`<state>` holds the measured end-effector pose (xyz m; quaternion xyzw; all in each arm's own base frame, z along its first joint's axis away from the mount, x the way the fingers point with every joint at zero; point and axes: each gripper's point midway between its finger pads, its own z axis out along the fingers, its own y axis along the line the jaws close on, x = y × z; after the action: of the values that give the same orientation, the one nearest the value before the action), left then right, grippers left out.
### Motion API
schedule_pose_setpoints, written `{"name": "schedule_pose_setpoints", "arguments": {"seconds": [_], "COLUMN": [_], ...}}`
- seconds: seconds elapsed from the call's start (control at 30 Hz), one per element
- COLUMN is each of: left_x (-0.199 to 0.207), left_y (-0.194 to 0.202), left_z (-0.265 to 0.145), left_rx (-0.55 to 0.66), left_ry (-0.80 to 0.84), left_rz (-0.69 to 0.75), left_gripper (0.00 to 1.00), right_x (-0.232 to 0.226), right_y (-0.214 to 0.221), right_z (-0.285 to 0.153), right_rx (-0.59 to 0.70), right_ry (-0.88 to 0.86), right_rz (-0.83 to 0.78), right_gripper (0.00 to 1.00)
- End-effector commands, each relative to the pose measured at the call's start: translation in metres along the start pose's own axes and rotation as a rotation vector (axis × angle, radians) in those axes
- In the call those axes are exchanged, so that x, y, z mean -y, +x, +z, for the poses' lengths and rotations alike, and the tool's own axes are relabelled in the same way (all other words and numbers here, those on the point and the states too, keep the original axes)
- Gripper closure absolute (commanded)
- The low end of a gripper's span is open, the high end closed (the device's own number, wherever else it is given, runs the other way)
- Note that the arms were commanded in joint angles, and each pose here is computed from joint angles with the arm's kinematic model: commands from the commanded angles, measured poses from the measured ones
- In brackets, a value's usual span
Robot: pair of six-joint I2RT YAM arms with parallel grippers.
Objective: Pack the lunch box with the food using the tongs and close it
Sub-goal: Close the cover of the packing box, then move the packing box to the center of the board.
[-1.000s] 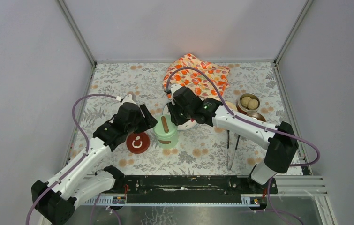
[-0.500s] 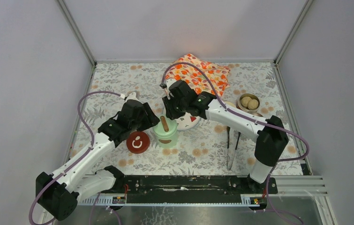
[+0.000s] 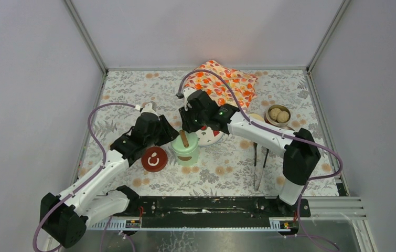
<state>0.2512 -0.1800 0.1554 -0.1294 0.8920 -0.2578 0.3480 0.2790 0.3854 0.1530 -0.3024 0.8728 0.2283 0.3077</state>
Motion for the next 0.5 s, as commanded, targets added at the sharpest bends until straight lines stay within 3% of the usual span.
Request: {"name": "schedule_pose_setpoints", "arguments": {"seconds": [0.0,0.13,0.23,0.47], "left_x": [-0.051,-0.055,-0.059,-0.049], "left_y": [0.061,0.072,0.081,0.06], "left_z": [0.008,0.01,0.011,0.002], "left_rx": [-0.209,-0.236,-0.261,-0.172], "left_ry": [-0.151,-0.165,-0.182,-0.168], "left_rz": [0.031,0.033,0.035,0.034], "left_gripper": [0.57,0.57,0.57,0.51], "right_x": [0.046,0.05,0.048,0.02], "right_y": [0.179,0.21,0.204,0.108], "right_z": [0.012,0.004,-0.001,-0.022], "right_rx": [-0.577,-0.645,-0.619,-0.29], "right_ry": [0.158,0.167,0.163,0.084], "right_rz": [-0.036,-0.023,-0.023,-0.003], "right_gripper": [0.71,0.71,0.71,0.68]}}
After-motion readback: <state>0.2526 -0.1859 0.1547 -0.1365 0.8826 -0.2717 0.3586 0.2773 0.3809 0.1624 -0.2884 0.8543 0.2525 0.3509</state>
